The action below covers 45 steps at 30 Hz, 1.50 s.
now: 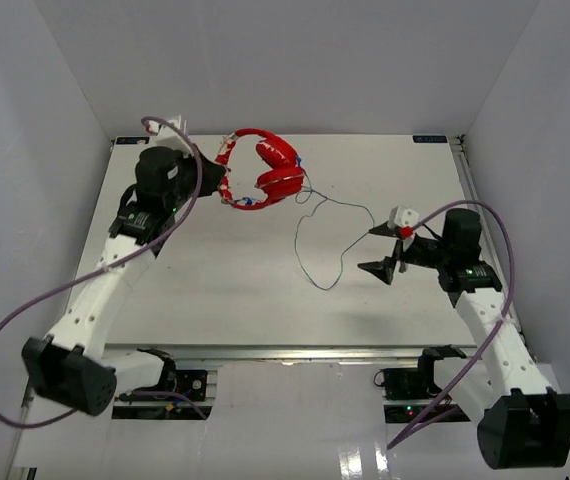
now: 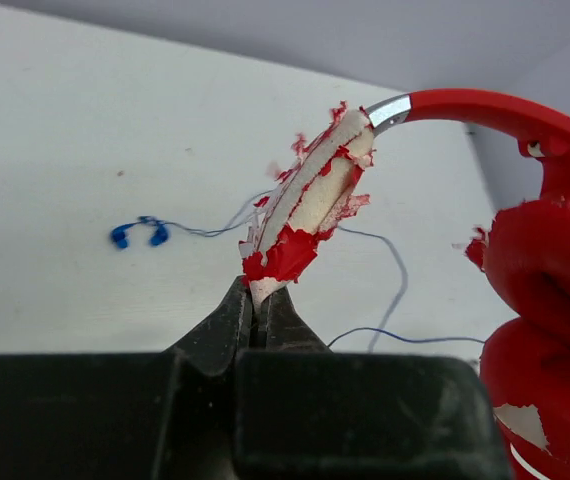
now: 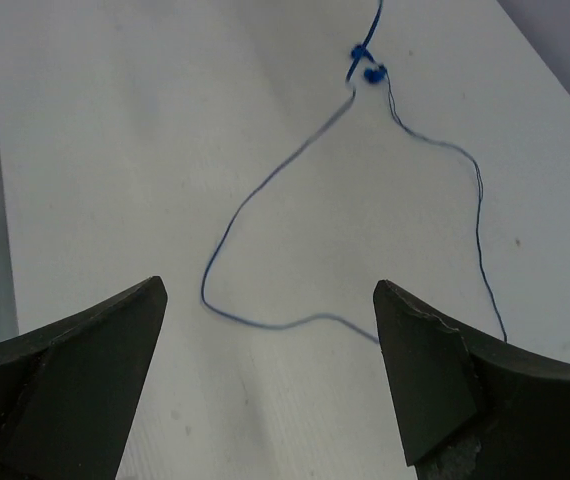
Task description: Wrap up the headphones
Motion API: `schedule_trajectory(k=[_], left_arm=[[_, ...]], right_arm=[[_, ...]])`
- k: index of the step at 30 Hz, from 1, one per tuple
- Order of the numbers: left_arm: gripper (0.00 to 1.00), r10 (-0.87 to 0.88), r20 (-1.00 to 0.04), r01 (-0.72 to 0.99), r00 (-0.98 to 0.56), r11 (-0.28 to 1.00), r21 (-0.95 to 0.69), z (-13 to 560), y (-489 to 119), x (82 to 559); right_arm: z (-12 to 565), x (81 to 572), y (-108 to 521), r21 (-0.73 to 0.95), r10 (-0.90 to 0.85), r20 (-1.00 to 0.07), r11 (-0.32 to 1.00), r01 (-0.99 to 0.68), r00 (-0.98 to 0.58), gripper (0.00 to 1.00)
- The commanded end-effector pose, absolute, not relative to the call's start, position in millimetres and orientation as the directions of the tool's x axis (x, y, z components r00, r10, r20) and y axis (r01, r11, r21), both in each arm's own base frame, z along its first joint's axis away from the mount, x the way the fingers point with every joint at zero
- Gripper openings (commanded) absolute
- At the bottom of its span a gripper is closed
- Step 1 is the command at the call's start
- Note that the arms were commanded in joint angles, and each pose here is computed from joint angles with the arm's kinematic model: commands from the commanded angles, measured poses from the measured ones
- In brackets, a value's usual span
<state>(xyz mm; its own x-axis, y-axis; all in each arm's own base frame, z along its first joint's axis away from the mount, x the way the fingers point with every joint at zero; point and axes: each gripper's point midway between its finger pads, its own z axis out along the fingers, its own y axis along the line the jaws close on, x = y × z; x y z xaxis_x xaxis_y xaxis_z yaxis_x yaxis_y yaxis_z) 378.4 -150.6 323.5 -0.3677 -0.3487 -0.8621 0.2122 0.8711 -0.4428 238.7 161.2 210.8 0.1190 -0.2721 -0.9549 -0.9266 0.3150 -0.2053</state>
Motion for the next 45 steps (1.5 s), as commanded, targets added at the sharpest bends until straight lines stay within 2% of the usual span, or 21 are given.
schedule_trajectory(k=[1,3,8,10,11,13,16,18,21,24,31,39,43,44,45], left_arm=[[0.00,-0.394,-0.830,0.279,-0.394,0.809,-0.517,329,-157,326],[0.00,-0.408,-0.831,0.309,-0.378,0.791,-0.528,346,-156,309],[0.00,-0.443,-0.808,0.342,-0.388,0.745,-0.573,377,-158,286],[0.00,-0.448,-0.804,0.338,-0.390,0.743,-0.578,382,-157,283],[0.00,-0.451,-0.805,0.340,-0.385,0.742,-0.578,387,-157,283],[0.00,-0.462,-0.806,0.345,-0.370,0.738,-0.580,399,-156,282],[0.00,-0.462,-0.813,0.336,-0.354,0.748,-0.572,405,-153,285],[0.00,-0.463,-0.818,0.327,-0.341,0.757,-0.565,408,-151,287],[0.00,-0.472,-0.811,0.331,-0.346,0.747,-0.576,411,-153,288],[0.00,-0.488,-0.792,0.345,-0.367,0.720,-0.603,415,-159,289],[0.00,-0.538,-0.763,0.377,-0.359,0.664,-0.646,445,-166,286],[0.00,-0.582,-0.750,0.408,-0.313,0.631,-0.660,487,-162,276],[0.00,-0.598,-0.740,0.402,-0.307,0.623,-0.671,491,-160,275],[0.00,-0.606,-0.734,0.394,-0.307,0.621,-0.678,491,-159,275],[0.00,-0.614,-0.730,0.390,-0.301,0.619,-0.682,492,-158,275]], right_arm=[[270,269,211,-0.209,-0.185,-0.971,0.357,-0.911,0.150,0.90],[280,270,229,-0.104,-0.114,-0.991,0.339,-0.935,0.069,0.90],[297,245,272,-0.089,-0.008,-0.996,0.104,-0.991,0.088,0.90],[292,221,276,-0.122,0.006,-0.993,-0.067,-0.990,0.122,0.90],[289,221,277,-0.134,0.006,-0.991,-0.077,-0.988,0.134,0.90],[281,189,275,-0.135,0.034,-0.991,-0.288,-0.948,0.130,0.90],[268,189,277,-0.113,0.005,-0.993,-0.269,-0.956,0.116,0.92],[263,208,278,-0.205,-0.027,-0.977,-0.168,-0.964,0.212,0.92],[261,211,279,-0.229,-0.037,-0.971,-0.138,-0.964,0.236,0.91],[256,212,294,-0.172,-0.062,-0.982,-0.102,-0.980,0.179,0.91],[247,210,334,-0.143,-0.085,-0.983,-0.195,-0.970,0.162,0.91],[240,227,342,-0.198,-0.068,-0.976,-0.127,-0.972,0.208,0.93],[230,216,333,-0.226,-0.068,-0.968,-0.169,-0.959,0.240,1.00],[226,213,331,-0.225,-0.070,-0.968,-0.176,-0.958,0.240,0.98],[224,211,330,-0.228,-0.070,-0.967,-0.180,-0.957,0.244,0.91]])
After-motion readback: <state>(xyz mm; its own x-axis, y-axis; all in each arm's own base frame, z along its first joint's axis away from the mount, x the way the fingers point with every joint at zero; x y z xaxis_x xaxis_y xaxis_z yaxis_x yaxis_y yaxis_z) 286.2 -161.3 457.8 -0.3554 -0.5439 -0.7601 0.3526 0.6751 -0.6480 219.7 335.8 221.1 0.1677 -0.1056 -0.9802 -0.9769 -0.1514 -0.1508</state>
